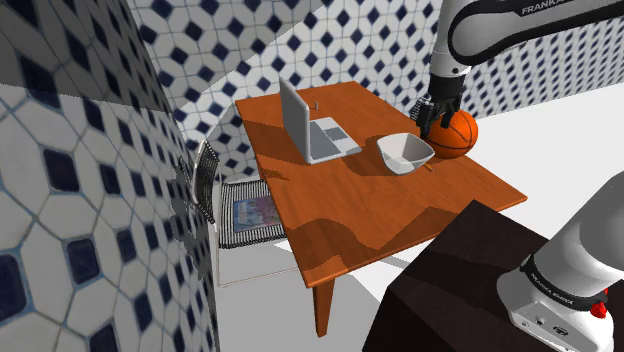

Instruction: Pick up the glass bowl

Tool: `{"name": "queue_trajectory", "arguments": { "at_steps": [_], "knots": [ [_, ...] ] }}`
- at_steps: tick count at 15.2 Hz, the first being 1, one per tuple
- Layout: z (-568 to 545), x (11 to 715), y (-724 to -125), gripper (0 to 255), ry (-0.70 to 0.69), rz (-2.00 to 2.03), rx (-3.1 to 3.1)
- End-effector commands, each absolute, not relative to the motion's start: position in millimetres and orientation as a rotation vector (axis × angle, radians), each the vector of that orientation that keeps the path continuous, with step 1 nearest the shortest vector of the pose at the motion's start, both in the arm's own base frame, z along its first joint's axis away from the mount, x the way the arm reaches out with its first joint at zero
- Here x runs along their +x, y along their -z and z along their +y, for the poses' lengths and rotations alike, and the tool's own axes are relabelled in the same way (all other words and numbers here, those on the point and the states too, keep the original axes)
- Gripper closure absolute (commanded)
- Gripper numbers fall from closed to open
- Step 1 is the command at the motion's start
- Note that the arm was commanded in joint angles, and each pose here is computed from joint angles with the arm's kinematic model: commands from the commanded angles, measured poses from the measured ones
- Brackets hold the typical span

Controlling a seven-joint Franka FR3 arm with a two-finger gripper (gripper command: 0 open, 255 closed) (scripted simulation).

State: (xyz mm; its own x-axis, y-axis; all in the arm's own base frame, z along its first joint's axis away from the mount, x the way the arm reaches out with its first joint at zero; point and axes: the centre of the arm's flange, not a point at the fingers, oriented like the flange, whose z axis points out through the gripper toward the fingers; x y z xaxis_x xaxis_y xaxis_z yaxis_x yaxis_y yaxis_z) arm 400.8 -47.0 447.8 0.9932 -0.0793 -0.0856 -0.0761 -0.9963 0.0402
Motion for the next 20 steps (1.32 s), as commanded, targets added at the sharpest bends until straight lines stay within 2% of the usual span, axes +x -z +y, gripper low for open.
{"name": "queue_trajectory", "arguments": {
  "at_steps": [1,20],
  "knots": [
    [-57.1,415.8,-426.1,0,0.133,-0.123,3.096],
    [-168.9,562.3,-257.4,0,0.138,-0.150,3.072]
  ]
}}
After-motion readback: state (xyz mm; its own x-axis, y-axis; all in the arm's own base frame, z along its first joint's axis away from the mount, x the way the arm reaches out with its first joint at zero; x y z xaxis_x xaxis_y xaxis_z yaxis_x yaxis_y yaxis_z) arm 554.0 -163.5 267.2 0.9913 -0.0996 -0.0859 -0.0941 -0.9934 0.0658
